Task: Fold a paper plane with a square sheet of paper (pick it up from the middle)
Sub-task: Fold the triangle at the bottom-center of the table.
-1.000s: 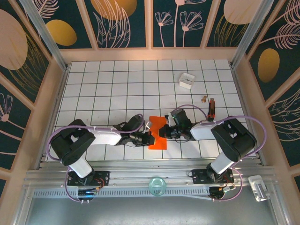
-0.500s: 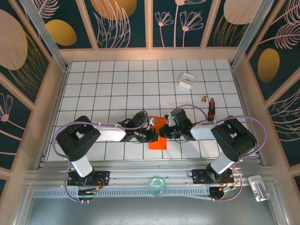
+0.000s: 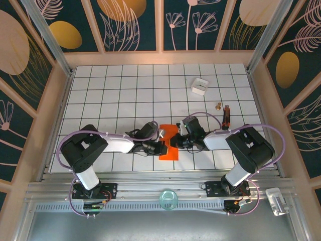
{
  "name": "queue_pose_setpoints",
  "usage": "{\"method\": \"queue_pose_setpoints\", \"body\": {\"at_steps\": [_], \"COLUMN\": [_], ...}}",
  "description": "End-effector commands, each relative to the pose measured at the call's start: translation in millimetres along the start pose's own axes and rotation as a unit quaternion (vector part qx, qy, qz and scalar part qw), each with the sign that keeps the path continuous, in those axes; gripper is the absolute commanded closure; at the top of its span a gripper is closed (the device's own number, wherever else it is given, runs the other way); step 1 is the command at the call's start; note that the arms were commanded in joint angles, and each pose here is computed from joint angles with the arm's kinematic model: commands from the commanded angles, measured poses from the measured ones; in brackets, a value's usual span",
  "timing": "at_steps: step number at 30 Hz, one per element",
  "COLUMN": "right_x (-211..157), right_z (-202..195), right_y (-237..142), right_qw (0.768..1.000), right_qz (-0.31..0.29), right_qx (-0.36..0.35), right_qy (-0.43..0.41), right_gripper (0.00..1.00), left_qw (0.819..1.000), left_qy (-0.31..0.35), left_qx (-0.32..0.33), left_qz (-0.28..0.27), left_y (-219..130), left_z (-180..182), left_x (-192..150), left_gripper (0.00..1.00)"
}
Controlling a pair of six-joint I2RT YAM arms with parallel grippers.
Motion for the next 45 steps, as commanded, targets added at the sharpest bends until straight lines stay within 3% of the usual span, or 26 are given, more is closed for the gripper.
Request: {"method": "queue_pose_setpoints", "body": {"at_steps": [1, 22, 26, 29, 33, 35, 38, 45], "right_x": [-38.4, -39.5, -37.7, -24.0, 6.5, 17.7, 24.4, 0.9], "right_z": [-45.5, -47.6, -45.6, -32.9, 1.0, 11.2, 11.9, -1.0], "right_y": [2.0, 1.3, 1.5, 1.3, -9.8, -21.1, -42.8, -74.1], "right_qw": [0.99, 0.989, 0.99, 0.994, 0.998, 0.997, 0.997, 0.995], "right_qz": [0.06, 0.064, 0.064, 0.054, 0.028, 0.015, -0.006, -0.02], "right_qx": [-0.12, -0.129, -0.124, -0.096, -0.041, -0.035, -0.045, -0.097], "right_qy": [0.034, 0.031, 0.025, 0.003, -0.048, -0.062, -0.055, 0.003], "right_gripper": [1.0, 1.0, 1.0, 1.0, 1.0, 1.0, 0.95, 0.83], "left_qw": [0.998, 0.992, 0.995, 0.999, 0.995, 0.994, 0.996, 0.996], "left_qy": [-0.013, -0.037, -0.036, -0.008, 0.01, 0.01, 0.015, 0.017], "left_qx": [0.048, 0.082, 0.054, -0.012, -0.082, -0.067, -0.034, 0.019], "left_qz": [0.045, 0.086, 0.08, 0.042, -0.057, -0.086, -0.083, -0.084], "left_y": [-4.3, -21.0, -27.7, -38.1, -54.1, -52.5, -36.6, -16.3], "left_z": [23.6, 61.1, 55.8, 24.3, -18.2, -24.3, -28.3, -16.5], "left_x": [-25.9, -70.7, -74.9, -60.0, -26.4, -11.7, 5.0, 30.9], "left_gripper": [1.0, 1.0, 1.0, 1.0, 0.94, 0.94, 0.96, 1.0]}}
Point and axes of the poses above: each hand's point on the last joint's axis, 136 mm out from that joint toward the fingers, its own y axis out along the fingers, its own z axis along the line the jaws close on, x = y × z, the point moved 6 cm from there along -y, back along the fingers, and after that the axes turned 7 degrees about -y, right-handed, at the moved point
